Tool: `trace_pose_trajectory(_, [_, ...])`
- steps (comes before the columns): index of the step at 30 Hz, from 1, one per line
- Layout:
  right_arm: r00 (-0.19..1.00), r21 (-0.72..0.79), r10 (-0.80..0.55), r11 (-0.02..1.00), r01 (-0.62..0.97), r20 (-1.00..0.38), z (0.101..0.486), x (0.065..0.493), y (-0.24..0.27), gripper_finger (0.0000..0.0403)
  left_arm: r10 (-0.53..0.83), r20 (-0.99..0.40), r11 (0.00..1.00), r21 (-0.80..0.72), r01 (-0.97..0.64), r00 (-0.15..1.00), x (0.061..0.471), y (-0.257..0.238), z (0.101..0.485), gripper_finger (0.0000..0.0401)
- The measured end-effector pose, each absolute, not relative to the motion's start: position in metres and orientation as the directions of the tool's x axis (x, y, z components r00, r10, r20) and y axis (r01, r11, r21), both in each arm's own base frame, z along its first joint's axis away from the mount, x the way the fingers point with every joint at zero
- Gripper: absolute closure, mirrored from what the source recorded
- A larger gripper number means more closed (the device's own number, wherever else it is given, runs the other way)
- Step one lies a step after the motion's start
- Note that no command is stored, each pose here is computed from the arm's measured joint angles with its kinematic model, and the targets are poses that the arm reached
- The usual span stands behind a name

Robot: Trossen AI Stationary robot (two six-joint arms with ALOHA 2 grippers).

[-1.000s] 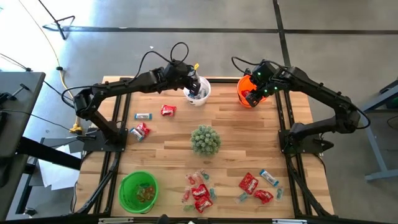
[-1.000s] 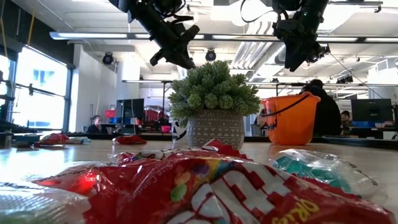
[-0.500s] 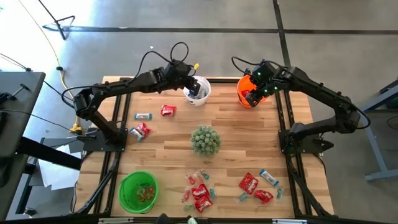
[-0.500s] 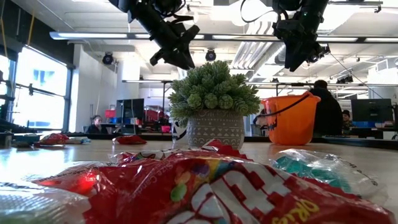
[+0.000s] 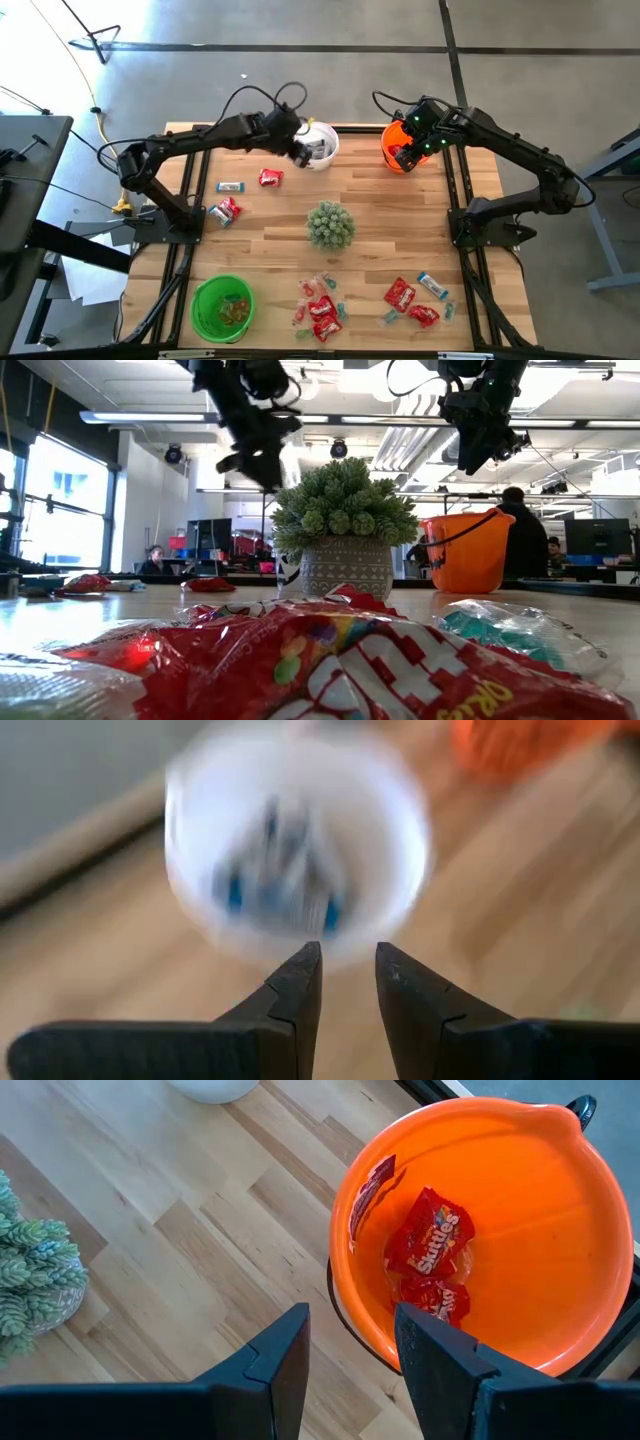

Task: Sort candy
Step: Put the white chocolate into the white bucket

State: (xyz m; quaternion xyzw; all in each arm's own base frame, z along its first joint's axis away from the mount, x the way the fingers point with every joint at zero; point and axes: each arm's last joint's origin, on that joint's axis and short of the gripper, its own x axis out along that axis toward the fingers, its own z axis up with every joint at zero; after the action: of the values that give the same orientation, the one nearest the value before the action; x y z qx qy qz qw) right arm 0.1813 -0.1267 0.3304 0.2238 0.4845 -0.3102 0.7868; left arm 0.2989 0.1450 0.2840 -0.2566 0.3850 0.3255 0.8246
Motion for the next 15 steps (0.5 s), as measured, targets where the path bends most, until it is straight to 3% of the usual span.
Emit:
trace_pose_trajectory(5, [0.338,0.052,-0.271,0.708,0.705,-0.901,0.330,0.181,-0.127,0.0258,0.239,-0.929,0.620,-0.078,-0.781,0.283,0.277,0.123,0.277,0.0316])
trace_pose_trajectory(12, [0.338,0.052,-0.271,0.708,0.705,-0.901,0.330,0.181,-0.127,0.0258,0.275,-0.961,0.546,0.140,-0.826,0.019,0.244,0.100,0.277,0.0316])
trace_pose_trajectory(15, [0.338,0.052,-0.271,0.707,0.705,-0.901,0.330,0.181,-0.127,0.0258,0.293,-0.955,0.580,0.224,-0.784,-0.056,0.227,0.090,0.272,0.0316])
